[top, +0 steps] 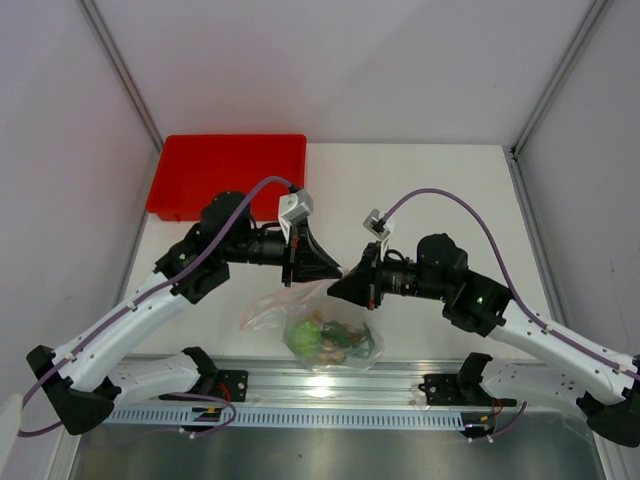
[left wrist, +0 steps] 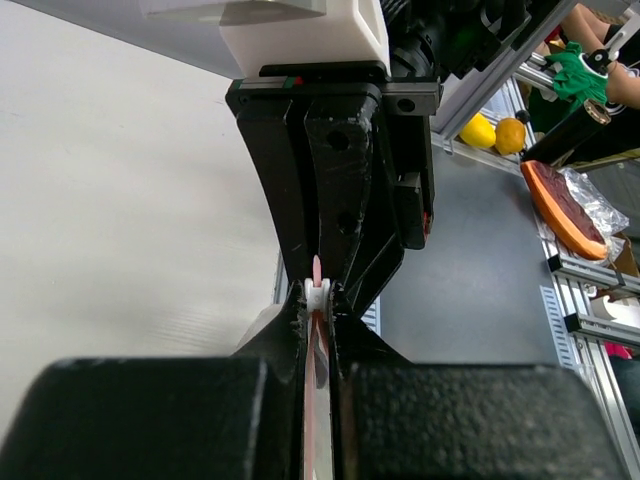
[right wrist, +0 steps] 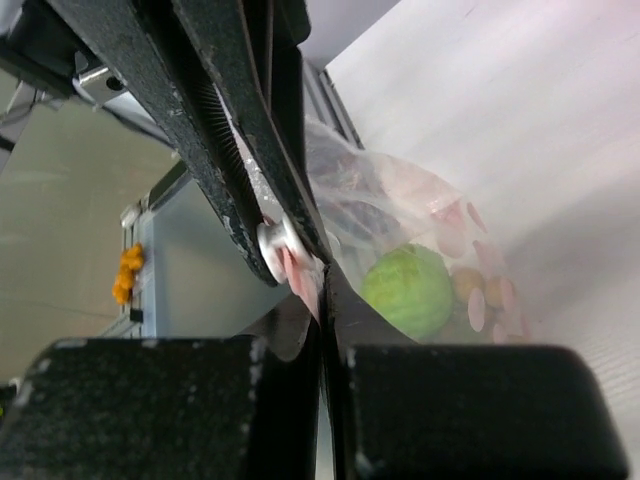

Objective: Place the food in the zip-top bag and seal the zipper
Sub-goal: Zip the zipper food storage bag at the center of the board.

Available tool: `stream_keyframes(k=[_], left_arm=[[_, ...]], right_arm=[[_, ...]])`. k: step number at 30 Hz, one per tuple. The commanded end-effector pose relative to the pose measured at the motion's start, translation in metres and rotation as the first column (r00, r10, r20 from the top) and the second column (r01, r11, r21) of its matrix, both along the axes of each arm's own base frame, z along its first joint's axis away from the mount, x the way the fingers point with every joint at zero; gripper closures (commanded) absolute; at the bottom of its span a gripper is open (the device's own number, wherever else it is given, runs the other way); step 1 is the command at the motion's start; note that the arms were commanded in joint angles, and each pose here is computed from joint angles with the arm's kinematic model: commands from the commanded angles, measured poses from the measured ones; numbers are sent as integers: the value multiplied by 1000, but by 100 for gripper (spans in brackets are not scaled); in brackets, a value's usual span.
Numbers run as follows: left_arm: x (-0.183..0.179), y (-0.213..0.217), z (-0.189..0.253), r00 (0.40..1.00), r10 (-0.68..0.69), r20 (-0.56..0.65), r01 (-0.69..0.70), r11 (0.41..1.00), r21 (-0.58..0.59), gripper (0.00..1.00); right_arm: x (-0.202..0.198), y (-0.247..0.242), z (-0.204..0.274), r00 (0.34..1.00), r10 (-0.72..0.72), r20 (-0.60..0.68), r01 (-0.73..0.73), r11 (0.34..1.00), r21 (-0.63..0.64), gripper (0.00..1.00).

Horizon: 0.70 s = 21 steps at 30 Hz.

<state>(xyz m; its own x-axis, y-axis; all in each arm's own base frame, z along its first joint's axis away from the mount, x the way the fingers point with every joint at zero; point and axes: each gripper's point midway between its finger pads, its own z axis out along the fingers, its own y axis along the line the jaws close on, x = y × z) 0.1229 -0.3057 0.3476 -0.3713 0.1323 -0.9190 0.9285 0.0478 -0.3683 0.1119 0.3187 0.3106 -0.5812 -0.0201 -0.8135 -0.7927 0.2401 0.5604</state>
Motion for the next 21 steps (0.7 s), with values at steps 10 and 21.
stream_keyframes(k=[10, 21], left_arm=[[-3, 4, -8, 999, 8, -48, -6, 999, 51, 99], [-4, 25, -27, 996, 85, 1, -84, 988, 127, 99]], right_arm=[[32, -26, 34, 954, -300, -21, 298, 935, 189, 100], [36, -49, 33, 927, -371, -44, 373, 907, 195, 100]])
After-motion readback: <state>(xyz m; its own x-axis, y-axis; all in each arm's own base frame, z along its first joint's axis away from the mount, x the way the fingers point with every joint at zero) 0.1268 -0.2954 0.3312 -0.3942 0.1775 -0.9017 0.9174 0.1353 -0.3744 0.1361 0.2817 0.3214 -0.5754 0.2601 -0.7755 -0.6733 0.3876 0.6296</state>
